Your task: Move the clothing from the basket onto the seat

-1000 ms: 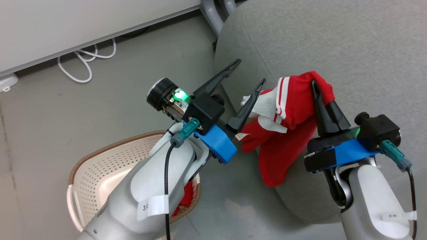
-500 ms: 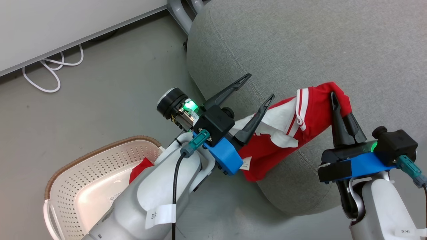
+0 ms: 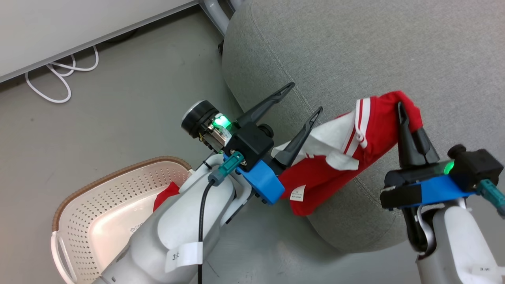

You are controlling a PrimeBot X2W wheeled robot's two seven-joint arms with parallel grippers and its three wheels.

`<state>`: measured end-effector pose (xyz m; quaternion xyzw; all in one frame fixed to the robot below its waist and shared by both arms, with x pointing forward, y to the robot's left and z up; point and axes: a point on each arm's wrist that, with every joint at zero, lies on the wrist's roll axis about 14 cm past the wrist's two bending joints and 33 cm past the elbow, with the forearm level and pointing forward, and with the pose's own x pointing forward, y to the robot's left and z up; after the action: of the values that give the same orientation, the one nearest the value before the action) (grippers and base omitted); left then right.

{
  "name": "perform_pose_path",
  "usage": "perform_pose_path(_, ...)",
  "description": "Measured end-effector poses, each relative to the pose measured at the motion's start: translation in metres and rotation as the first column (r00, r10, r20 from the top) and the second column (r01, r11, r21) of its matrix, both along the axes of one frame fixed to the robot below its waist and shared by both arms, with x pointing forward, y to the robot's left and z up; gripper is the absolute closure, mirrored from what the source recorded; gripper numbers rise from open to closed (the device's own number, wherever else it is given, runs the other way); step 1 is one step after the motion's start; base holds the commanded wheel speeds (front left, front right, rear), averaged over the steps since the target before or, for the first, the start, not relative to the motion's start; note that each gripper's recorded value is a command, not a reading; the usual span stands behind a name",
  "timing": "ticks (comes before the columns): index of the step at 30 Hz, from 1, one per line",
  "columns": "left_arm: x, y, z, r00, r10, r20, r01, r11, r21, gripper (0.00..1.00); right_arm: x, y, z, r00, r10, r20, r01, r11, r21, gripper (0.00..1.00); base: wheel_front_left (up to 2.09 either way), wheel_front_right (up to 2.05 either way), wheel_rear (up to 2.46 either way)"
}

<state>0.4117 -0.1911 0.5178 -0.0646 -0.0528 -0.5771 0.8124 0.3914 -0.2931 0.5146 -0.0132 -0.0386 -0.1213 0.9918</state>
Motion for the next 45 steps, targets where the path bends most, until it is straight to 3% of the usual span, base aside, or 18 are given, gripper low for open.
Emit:
perform_pose_path(6,0.015,0.009,-0.004,0.999,0.035,-0.001,-0.035,0.999,-0.005,0.00,0.023,-0.005,0.028,0.997,0.009,0.072,-0.005,0.998,-0.055,1.00,0.00,0.00,0.00)
perform_pose_path(14,0.043,0.020,-0.021,0.997,0.074,0.009,-0.074,0.997,-0.009,0.00,0.077,-0.027,0.109,0.964,0.001,0.268,0.056,0.977,-0.205,1.00,0.00,0.00,0.00)
perform_pose_path(22,0.077,0.039,-0.068,0.993,0.119,-0.021,-0.118,0.992,0.034,0.00,0.108,-0.073,0.191,0.894,-0.023,0.447,0.208,0.906,-0.369,1.00,0.00,0.00,0.00)
perform_pose_path(26,0.088,0.044,-0.090,0.991,0.130,-0.036,-0.128,0.991,0.045,0.00,0.116,-0.100,0.211,0.878,-0.050,0.476,0.281,0.858,-0.429,1.00,0.00,0.00,0.00)
perform_pose_path(32,0.100,0.048,-0.118,0.989,0.136,-0.062,-0.133,0.990,0.057,0.00,0.130,-0.134,0.197,0.892,-0.118,0.437,0.334,0.823,-0.460,1.00,0.00,0.00,0.00)
perform_pose_path(40,0.102,0.045,-0.141,0.987,0.124,-0.098,-0.119,0.992,0.049,0.00,0.148,-0.160,0.087,0.951,-0.233,0.202,0.297,0.868,-0.398,1.00,0.00,0.00,0.00)
perform_pose_path(45,0.102,0.047,-0.148,0.987,0.124,-0.104,-0.118,0.991,0.056,0.00,0.141,-0.164,0.012,0.958,-0.286,0.035,0.281,0.902,-0.329,1.00,0.00,0.00,0.00)
